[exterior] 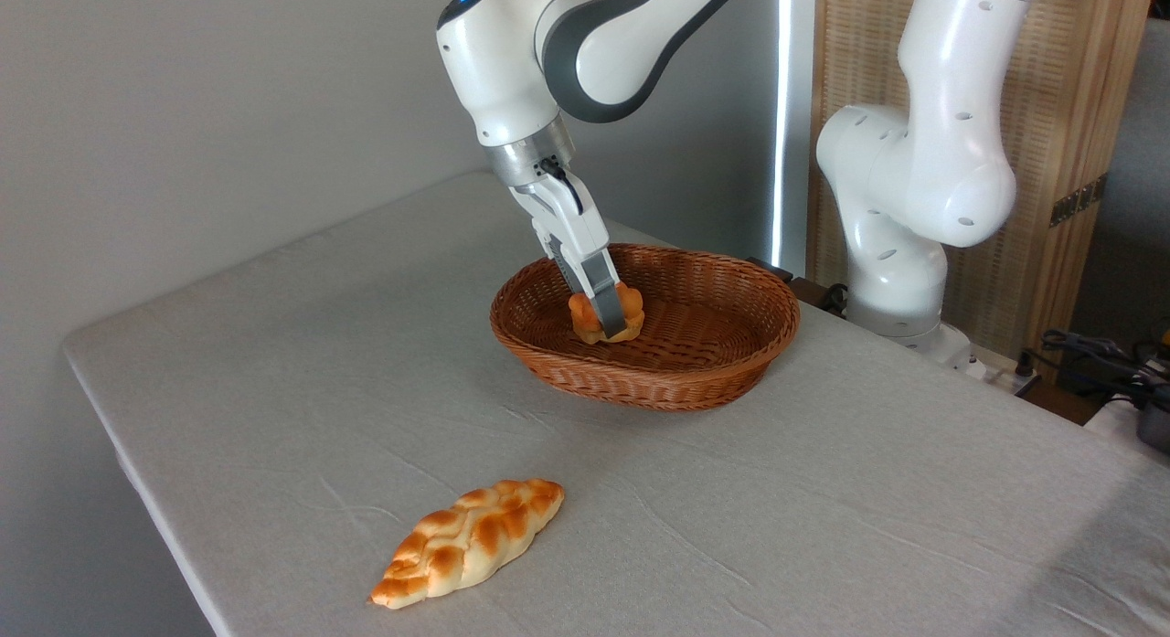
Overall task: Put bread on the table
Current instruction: 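Lift the bun out of the basket and carry it beside the braided loaf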
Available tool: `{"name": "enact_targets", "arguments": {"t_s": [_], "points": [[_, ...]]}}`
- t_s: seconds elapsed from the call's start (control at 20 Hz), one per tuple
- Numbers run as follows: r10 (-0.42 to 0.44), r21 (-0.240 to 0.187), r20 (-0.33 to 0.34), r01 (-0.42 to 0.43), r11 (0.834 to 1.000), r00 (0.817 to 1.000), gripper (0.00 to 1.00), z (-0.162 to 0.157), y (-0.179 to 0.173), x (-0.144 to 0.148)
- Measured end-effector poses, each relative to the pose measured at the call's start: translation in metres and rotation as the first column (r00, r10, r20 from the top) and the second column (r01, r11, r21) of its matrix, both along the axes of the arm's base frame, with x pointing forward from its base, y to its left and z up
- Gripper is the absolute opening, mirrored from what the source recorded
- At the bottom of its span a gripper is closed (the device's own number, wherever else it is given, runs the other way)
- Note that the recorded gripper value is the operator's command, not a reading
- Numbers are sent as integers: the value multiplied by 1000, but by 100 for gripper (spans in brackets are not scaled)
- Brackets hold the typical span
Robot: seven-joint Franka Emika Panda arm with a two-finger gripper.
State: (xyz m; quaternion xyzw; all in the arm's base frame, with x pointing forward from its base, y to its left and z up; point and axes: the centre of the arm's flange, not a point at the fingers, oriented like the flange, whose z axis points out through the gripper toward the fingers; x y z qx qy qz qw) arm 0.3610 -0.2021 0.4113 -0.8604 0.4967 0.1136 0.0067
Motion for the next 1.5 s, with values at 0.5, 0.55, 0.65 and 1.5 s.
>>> {"name": "enact_targets", "arguments": {"t_s": [0.5,0.55,0.65,1.5], "points": [[-6,7,6,6,1000,1000,28,1,0,1],[-6,7,6,6,1000,1000,28,1,0,1],[-7,7,7,7,1000,1000,28,2,0,1],[88,-170,307,-37,985,948,53,116,38,143]]}}
